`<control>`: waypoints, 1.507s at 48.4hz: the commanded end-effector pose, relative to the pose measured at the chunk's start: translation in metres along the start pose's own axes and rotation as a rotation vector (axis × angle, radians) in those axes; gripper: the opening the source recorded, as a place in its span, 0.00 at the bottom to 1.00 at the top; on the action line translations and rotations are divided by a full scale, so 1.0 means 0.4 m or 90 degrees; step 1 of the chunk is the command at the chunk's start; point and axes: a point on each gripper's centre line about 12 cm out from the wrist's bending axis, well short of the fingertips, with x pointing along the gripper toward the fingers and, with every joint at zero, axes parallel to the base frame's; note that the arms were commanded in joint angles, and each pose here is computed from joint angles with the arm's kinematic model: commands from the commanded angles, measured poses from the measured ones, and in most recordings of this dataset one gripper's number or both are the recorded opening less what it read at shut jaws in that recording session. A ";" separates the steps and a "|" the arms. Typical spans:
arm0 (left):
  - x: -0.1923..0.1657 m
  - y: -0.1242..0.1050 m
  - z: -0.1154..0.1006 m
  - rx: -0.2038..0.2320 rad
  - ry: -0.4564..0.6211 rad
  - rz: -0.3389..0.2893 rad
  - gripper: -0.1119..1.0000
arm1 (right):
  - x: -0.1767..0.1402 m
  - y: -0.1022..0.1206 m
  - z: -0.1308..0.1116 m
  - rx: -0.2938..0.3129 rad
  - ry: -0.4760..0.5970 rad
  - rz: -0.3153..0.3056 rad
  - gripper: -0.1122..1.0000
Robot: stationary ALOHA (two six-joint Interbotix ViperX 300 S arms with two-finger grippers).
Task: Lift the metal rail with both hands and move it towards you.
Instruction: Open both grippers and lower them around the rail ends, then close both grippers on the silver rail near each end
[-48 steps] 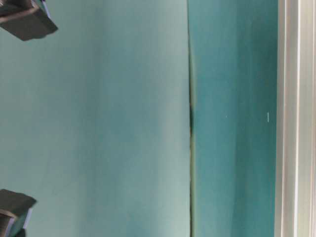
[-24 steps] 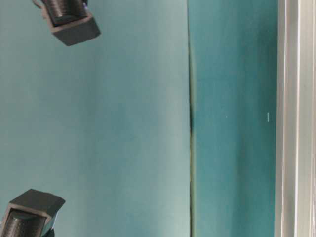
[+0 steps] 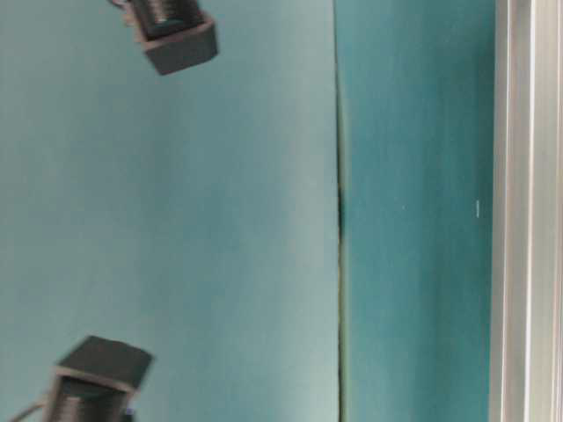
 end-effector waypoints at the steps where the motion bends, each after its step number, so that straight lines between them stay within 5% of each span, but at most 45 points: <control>1: 0.012 -0.001 -0.002 0.002 -0.007 -0.002 0.98 | 0.013 0.001 0.002 -0.003 -0.007 0.000 1.00; 73: 0.130 0.027 -0.039 -0.010 -0.023 -0.001 0.97 | 0.115 -0.016 -0.028 0.001 0.001 -0.010 1.00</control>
